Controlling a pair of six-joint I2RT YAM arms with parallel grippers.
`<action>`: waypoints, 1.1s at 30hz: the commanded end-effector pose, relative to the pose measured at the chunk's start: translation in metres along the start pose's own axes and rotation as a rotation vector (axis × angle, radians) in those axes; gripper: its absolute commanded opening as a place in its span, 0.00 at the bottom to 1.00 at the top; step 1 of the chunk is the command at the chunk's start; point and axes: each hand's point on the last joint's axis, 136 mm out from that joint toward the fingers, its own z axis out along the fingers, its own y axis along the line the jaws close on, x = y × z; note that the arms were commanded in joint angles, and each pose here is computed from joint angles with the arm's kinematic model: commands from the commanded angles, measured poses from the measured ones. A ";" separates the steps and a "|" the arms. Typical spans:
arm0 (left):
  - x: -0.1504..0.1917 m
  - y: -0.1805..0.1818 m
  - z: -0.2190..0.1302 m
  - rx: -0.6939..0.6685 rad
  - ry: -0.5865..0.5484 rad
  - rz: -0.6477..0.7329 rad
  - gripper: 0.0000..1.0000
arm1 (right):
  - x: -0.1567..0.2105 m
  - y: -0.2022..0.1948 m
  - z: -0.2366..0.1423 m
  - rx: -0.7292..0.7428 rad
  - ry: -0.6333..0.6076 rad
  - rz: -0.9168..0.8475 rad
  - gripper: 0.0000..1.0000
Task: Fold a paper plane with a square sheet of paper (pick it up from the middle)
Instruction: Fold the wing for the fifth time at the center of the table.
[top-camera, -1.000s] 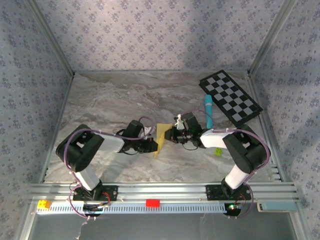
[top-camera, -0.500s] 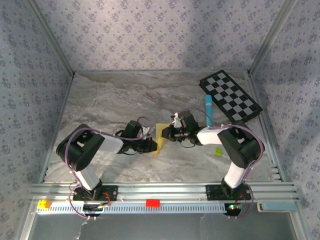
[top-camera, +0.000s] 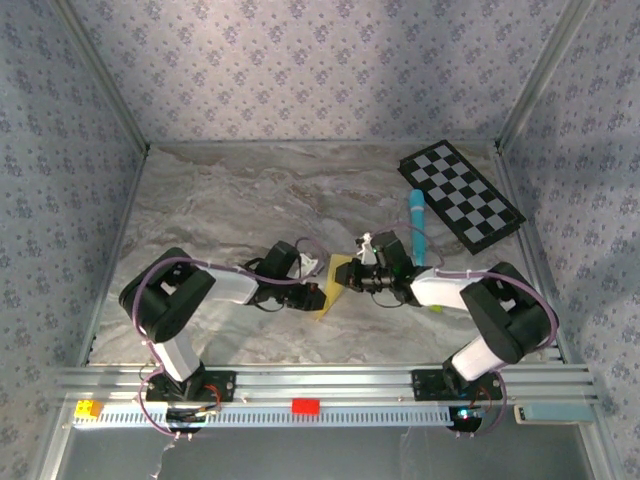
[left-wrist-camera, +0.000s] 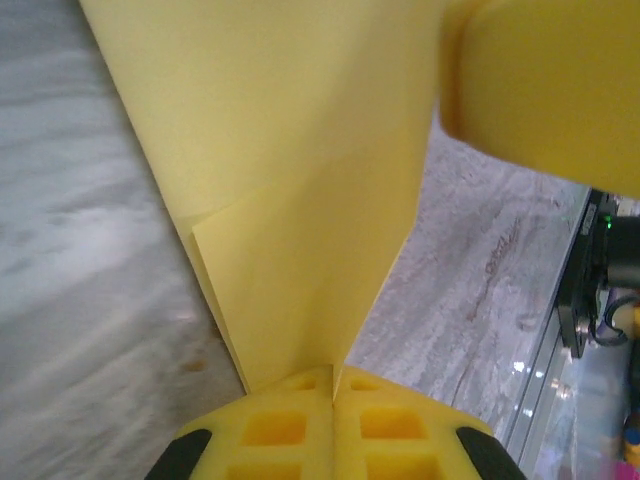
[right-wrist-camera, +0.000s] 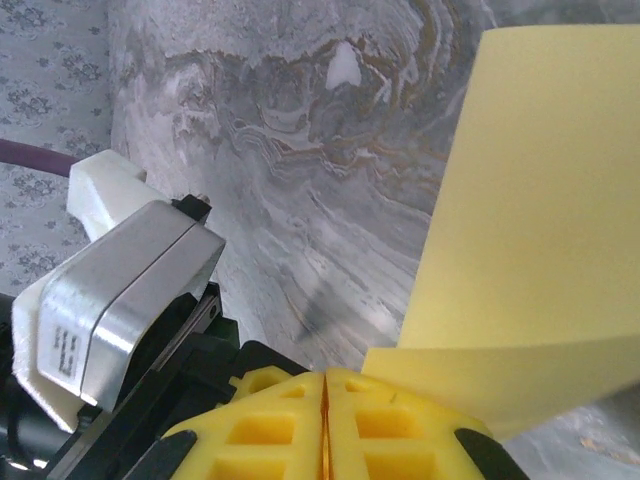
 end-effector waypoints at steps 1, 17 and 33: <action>0.002 0.005 0.003 -0.028 0.022 0.021 0.00 | 0.003 -0.005 -0.005 0.023 -0.009 0.012 0.10; 0.009 0.023 0.004 -0.049 -0.028 -0.085 0.00 | 0.009 -0.005 -0.012 0.018 -0.003 -0.009 0.10; 0.013 0.036 0.002 -0.046 -0.027 -0.175 0.00 | -0.001 0.000 0.004 -0.028 0.026 -0.034 0.10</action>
